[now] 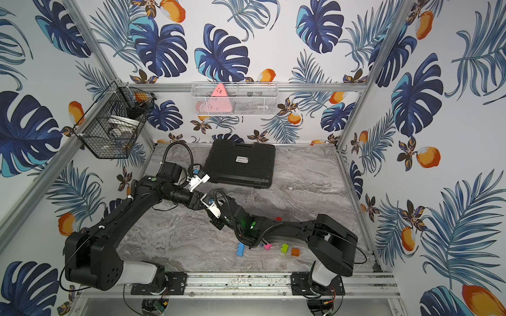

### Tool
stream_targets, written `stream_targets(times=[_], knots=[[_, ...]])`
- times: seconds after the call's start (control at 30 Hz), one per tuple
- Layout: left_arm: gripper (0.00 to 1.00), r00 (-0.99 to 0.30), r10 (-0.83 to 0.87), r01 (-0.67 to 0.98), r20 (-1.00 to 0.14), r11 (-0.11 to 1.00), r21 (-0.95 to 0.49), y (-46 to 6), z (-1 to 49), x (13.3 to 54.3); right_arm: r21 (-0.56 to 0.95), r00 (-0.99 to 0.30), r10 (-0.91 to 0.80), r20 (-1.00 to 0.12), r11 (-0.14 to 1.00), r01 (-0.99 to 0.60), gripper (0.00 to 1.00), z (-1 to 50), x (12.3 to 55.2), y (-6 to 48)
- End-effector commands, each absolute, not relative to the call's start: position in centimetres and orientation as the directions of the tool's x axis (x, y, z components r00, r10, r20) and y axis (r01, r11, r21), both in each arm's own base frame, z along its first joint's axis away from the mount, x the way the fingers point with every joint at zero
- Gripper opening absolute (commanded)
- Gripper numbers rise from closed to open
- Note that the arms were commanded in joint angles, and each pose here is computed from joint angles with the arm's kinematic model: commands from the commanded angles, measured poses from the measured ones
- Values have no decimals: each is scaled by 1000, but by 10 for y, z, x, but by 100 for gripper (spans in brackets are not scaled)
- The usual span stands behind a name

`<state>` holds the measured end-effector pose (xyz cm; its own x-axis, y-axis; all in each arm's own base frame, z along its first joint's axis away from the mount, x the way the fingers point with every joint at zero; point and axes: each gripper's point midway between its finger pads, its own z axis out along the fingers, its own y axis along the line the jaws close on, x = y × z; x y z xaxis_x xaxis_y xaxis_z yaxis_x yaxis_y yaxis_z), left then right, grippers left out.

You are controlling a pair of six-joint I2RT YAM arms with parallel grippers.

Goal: Assemble the letter h with lego
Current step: Place the lego brick at the center of the board.

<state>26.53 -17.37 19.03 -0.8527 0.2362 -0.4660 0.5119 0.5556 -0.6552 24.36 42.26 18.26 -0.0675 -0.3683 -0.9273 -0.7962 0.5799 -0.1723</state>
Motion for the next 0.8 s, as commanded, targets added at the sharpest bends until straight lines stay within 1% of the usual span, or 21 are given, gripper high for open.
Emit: stream_targets(times=[0.0, 0.1, 0.17, 0.23, 0.33, 0.47, 0.53, 0.63, 0.7, 0.77], knots=[[47, -860, 255, 507, -442, 520, -687, -179, 189, 256, -180, -48, -331, -942, 621, -762, 34, 196, 253, 423], [31, -858, 263, 511, -441, 520, -685, -180, 187, 255, -177, -55, -322, -945, 645, -743, 35, 196, 257, 421], [24, -856, 265, 514, -443, 517, -684, -180, 187, 255, -178, -54, -322, -945, 645, -743, 35, 196, 257, 422], [16, -853, 267, 519, -448, 513, -683, -180, 188, 255, -177, -57, -325, -944, 644, -744, 39, 196, 257, 422], [14, -847, 270, 529, -458, 518, -672, -179, 187, 258, -159, -67, -315, -947, 639, -753, 46, 195, 252, 418], [14, -834, 277, 544, -477, 558, -627, -175, 179, 269, -110, -110, -328, -938, 584, -804, 63, 185, 231, 406], [12, -815, 297, 564, -498, 607, -561, -168, 169, 280, -70, -164, -351, -922, 568, -820, 64, 175, 220, 395], [12, -781, 316, 589, -538, 658, -468, -161, 154, 296, 17, -283, -353, -892, 599, -800, 64, 157, 206, 369], [12, -744, 352, 614, -568, 694, -375, -159, 138, 306, 94, -389, -318, -864, 658, -747, 65, 146, 201, 349], [12, -704, 413, 650, -578, 704, -288, -161, 121, 309, 133, -507, -278, -816, 763, -632, 65, 130, 206, 324]])
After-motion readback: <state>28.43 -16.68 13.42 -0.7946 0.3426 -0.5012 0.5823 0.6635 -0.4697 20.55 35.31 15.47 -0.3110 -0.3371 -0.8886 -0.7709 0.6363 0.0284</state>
